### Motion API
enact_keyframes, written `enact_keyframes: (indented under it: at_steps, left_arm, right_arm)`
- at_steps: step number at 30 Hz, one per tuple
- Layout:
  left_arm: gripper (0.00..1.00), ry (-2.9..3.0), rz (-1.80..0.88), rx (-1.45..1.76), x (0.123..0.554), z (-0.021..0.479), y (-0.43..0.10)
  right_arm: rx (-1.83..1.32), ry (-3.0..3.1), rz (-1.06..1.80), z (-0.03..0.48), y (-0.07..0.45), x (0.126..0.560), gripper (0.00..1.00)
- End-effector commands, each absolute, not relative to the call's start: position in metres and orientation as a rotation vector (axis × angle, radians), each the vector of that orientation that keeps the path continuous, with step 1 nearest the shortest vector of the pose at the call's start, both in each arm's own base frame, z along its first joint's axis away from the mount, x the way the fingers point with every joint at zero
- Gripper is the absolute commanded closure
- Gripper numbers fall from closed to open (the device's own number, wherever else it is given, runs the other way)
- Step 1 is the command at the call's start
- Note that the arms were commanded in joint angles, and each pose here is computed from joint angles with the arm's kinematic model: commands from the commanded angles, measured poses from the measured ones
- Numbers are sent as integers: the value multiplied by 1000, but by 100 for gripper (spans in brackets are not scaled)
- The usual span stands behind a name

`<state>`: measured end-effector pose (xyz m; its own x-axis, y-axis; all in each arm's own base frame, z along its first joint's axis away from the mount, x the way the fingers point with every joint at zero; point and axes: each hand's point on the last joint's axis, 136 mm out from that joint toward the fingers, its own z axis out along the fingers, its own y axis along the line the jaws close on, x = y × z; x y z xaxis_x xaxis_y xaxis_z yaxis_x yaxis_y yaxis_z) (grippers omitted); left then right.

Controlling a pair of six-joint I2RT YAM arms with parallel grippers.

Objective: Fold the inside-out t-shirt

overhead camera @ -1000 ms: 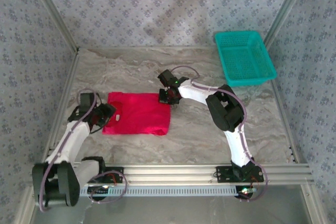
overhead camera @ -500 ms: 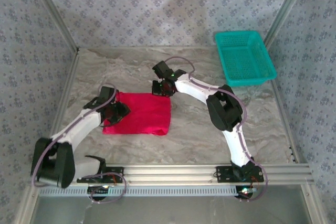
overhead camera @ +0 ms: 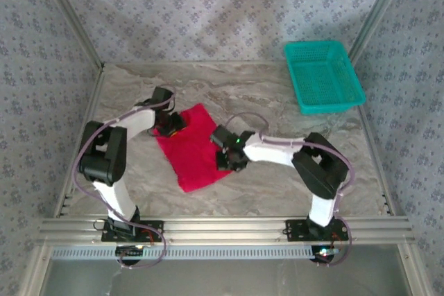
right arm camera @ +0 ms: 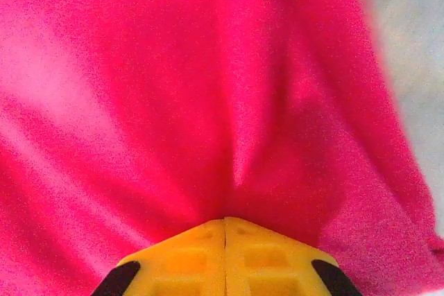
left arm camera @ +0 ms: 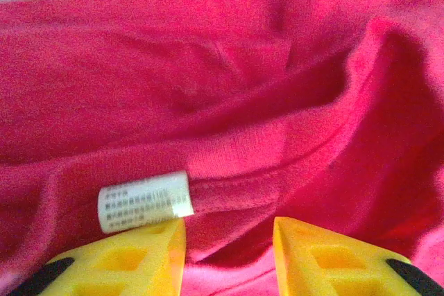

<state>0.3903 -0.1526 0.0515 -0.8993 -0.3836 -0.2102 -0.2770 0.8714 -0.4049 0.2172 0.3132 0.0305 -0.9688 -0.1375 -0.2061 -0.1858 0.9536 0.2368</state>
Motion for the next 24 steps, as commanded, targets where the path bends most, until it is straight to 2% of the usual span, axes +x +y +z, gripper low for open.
enact_keyframes:
  at_steps: [1,4,9,11,17,24]
  left_arm:
    - [61,2760,-613,-258,405,86,-181]
    - [59,2744,-604,-241,413,111,-175]
    - [56,2714,-625,-310,415,130,-148]
    - [54,2722,-619,-375,414,123,-127]
    - [45,2736,-651,-532,415,100,-84]
    - [43,2761,-711,-556,424,76,-89]
  right_arm:
    - [-230,2864,346,60,315,202,90]
    - [-213,2786,382,89,314,225,86]
    - [-212,2633,514,123,313,306,54]
    - [-286,2597,518,123,317,339,46]
    - [-455,2592,378,95,335,410,41]
    - [-501,2613,439,77,360,434,42]
